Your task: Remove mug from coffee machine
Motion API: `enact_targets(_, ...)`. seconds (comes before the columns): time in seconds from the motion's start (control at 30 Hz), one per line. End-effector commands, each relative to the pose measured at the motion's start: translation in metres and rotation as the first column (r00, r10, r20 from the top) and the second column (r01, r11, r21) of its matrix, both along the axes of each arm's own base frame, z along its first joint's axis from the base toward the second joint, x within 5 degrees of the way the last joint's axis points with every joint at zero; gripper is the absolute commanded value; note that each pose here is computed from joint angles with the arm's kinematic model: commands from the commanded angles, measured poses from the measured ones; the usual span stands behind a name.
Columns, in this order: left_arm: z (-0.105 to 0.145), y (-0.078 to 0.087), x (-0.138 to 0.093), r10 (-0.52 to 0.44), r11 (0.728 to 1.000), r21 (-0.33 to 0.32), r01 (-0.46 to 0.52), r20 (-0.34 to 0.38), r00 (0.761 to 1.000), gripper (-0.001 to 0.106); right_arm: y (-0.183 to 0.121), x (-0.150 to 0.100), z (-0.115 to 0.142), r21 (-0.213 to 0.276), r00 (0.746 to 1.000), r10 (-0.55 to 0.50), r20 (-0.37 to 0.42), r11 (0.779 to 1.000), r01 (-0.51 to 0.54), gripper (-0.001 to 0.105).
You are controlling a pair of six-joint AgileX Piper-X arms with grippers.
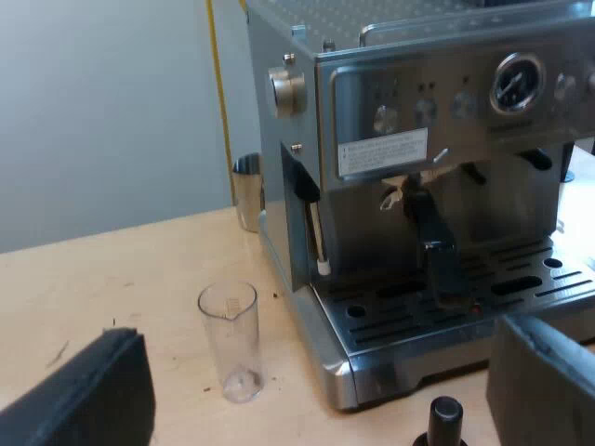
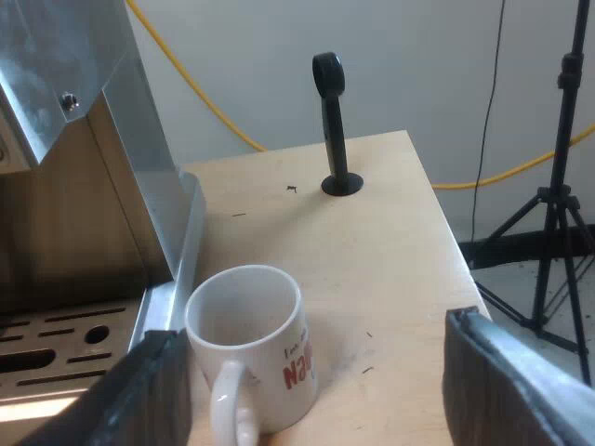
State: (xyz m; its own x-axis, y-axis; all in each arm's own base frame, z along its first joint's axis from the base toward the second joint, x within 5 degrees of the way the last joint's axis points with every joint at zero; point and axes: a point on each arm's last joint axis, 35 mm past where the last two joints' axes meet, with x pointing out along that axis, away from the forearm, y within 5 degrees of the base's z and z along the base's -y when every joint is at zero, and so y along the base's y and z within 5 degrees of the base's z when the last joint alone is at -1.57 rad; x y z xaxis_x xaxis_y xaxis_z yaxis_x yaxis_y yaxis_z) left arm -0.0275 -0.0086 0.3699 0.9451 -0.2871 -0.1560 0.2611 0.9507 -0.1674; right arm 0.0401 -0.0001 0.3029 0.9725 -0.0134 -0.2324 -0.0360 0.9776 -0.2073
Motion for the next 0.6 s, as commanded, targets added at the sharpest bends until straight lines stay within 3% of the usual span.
enact_targets(0.03, 0.0, 0.0, 0.003, 0.014, 1.0, -0.01, -0.014, -0.024, 1.0, 0.087, 0.0, 0.0, 0.002, -0.005, 1.0, 0.01, 0.002, 1.0, -0.01, 0.059)
enact_targets(0.3, -0.017, 0.003, 0.017, 0.093, 0.996, 0.014, -0.093, -0.085, 0.992, 0.087, 0.001, 0.007, -0.017, -0.008, 0.998, 0.01, -0.059, 1.0, -0.011, 0.059)
enact_targets(0.6, -0.047, 0.002, 0.035, 0.093, 0.996, 0.026, -0.09, -0.19, 0.977, 0.087, 0.001, 0.009, -0.047, -0.016, 0.974, 0.011, -0.227, 1.0, -0.014, 0.059)
